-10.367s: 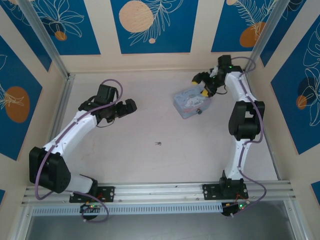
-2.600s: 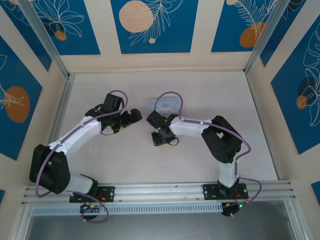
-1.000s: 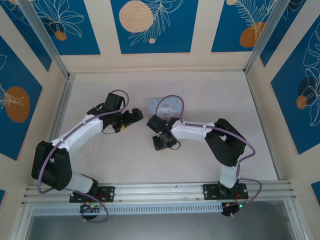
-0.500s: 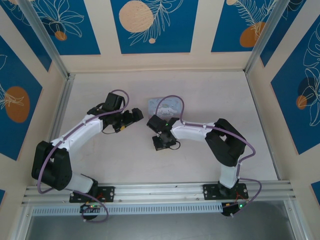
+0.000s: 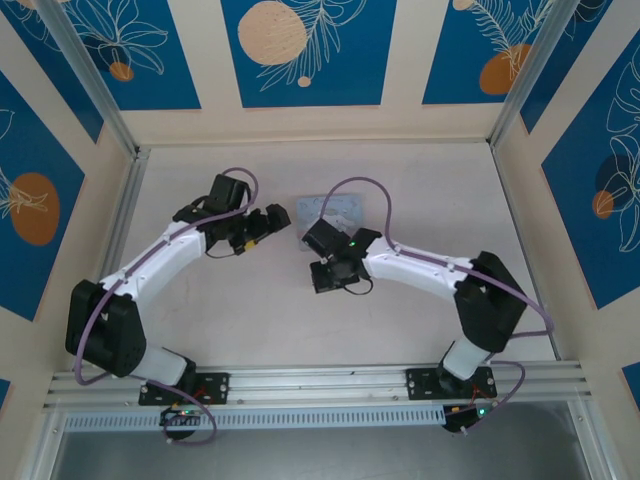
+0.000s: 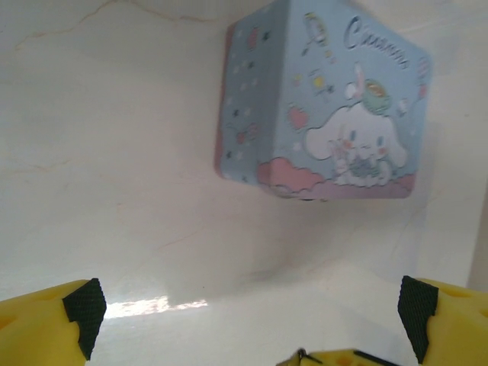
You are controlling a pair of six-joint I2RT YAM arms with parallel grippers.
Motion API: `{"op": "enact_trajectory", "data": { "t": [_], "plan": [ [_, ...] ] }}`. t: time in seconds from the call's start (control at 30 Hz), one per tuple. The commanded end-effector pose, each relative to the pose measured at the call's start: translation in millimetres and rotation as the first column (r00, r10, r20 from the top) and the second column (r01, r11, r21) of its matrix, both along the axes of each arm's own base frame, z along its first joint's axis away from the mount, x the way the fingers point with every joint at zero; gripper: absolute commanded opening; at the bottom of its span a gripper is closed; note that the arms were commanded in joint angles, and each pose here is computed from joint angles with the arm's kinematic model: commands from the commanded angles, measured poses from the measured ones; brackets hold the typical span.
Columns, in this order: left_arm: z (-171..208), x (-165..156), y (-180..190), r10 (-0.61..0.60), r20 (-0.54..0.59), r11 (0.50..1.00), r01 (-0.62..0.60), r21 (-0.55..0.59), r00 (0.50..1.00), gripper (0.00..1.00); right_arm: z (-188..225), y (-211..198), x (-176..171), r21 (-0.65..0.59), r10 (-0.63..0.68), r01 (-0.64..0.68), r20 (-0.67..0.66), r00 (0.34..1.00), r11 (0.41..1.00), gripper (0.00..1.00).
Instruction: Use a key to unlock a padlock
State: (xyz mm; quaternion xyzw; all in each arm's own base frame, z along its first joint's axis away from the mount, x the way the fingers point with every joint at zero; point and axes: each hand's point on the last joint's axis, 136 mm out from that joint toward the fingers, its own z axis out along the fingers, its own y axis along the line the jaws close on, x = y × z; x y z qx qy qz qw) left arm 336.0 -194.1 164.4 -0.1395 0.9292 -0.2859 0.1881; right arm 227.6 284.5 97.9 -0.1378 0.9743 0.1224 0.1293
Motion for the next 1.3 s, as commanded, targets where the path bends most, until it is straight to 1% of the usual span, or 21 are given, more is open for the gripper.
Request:
{"op": "enact_trajectory", "data": {
  "t": [0.0, 0.13, 0.23, 0.37, 0.4, 0.43, 0.5, 0.67, 0.77, 1.0, 1.13, 1.27],
  "plan": [
    [31.7, 4.1, -12.6, 0.007, 0.002, 0.993, -0.006, -0.119, 1.0, 1.0, 44.4, -0.8, 9.4, 0.079, -0.069, 0.066, 0.047, 0.996, 0.995, 0.0],
    [64.5, 14.6, -35.6, 0.026, 0.01, 0.953, -0.022, -0.301, 1.0, 1.0, 86.8, 2.4, 33.4, 0.21, -0.154, 0.137, 0.069, 0.986, 0.968, 0.0],
    [87.6, 23.1, -47.0, 0.03, 0.035, 0.923, -0.014, -0.385, 0.999, 0.94, 111.0, 4.3, 53.4, 0.309, -0.215, 0.188, 0.055, 0.975, 0.932, 0.0],
    [103.9, 27.6, -56.2, 0.006, 0.066, 0.905, 0.022, -0.424, 0.998, 0.78, 126.2, 5.4, 71.8, 0.386, -0.264, 0.231, 0.034, 0.964, 0.893, 0.0],
    [105.1, 27.7, -57.6, 0.001, 0.072, 0.904, 0.03, -0.426, 0.997, 0.73, 128.0, 5.5, 74.6, 0.395, -0.27, 0.236, 0.032, 0.962, 0.888, 0.0],
    [104.3, 27.2, -58.6, -0.003, 0.07, 0.904, 0.033, -0.426, 0.998, 0.68, 128.8, 5.0, 76.2, 0.4, -0.276, 0.242, 0.03, 0.961, 0.884, 0.0],
    [100.2, 24.2, -61.1, -0.016, 0.063, 0.903, 0.041, -0.427, 0.998, 0.56, 127.9, 4.1, 77.5, 0.409, -0.286, 0.254, 0.018, 0.958, 0.877, 0.0],
    [86.9, 15.7, -67.6, -0.041, 0.052, 0.902, 0.059, -0.428, 0.998, 0.33, 120.6, 1.7, 75.3, 0.423, -0.302, 0.281, -0.017, 0.953, 0.861, 0.0],
    [79.3, 11.9, -73.7, -0.061, 0.049, 0.9, 0.076, -0.429, 0.997, 0.26, 116.6, 0.6, 74.4, 0.439, -0.313, 0.301, -0.047, 0.948, 0.846, 0.0],
    [67.2, 3.5, -88.6, -0.127, 0.038, 0.889, 0.131, -0.438, 0.991, 0.25, 112.8, -0.1, 79.0, 0.452, -0.329, 0.326, -0.075, 0.942, 0.831, 0.0],
    [60.9, -2.5, -90.7, -0.158, 0.028, 0.886, 0.154, -0.437, 0.987, 0.29, 113.7, -2.0, 83.8, 0.455, -0.34, 0.336, -0.076, 0.937, 0.825, 0.0],
    [58.4, -5.6, -93.0, -0.176, 0.033, 0.883, 0.173, -0.436, 0.984, 0.29, 115.6, -0.3, 87.0, 0.464, -0.34, 0.337, -0.08, 0.937, 0.819, 0.0]
  ]
}}
